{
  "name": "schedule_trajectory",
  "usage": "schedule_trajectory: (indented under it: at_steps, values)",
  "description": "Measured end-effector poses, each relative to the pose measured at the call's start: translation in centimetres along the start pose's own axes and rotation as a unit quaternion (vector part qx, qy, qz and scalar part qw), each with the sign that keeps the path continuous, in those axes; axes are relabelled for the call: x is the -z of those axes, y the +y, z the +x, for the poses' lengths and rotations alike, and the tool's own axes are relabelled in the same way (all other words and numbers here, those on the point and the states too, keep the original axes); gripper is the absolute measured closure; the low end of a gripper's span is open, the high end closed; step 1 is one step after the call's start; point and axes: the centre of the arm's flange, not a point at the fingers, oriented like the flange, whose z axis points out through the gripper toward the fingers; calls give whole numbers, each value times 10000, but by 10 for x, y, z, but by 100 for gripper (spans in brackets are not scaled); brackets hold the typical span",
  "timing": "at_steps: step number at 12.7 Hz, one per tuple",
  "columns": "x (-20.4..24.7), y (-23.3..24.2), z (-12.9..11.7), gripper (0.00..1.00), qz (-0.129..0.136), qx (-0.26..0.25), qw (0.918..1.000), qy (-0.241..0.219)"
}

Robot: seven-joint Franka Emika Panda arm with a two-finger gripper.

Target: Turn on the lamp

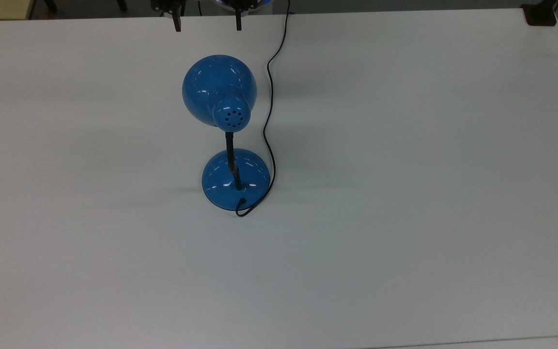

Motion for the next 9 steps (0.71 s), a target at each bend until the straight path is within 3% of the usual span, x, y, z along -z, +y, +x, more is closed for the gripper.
schedule_trajectory:
  at_steps: [9]
  values:
    - [0, -2, 0, 0, 1, 22, 10000, -6]
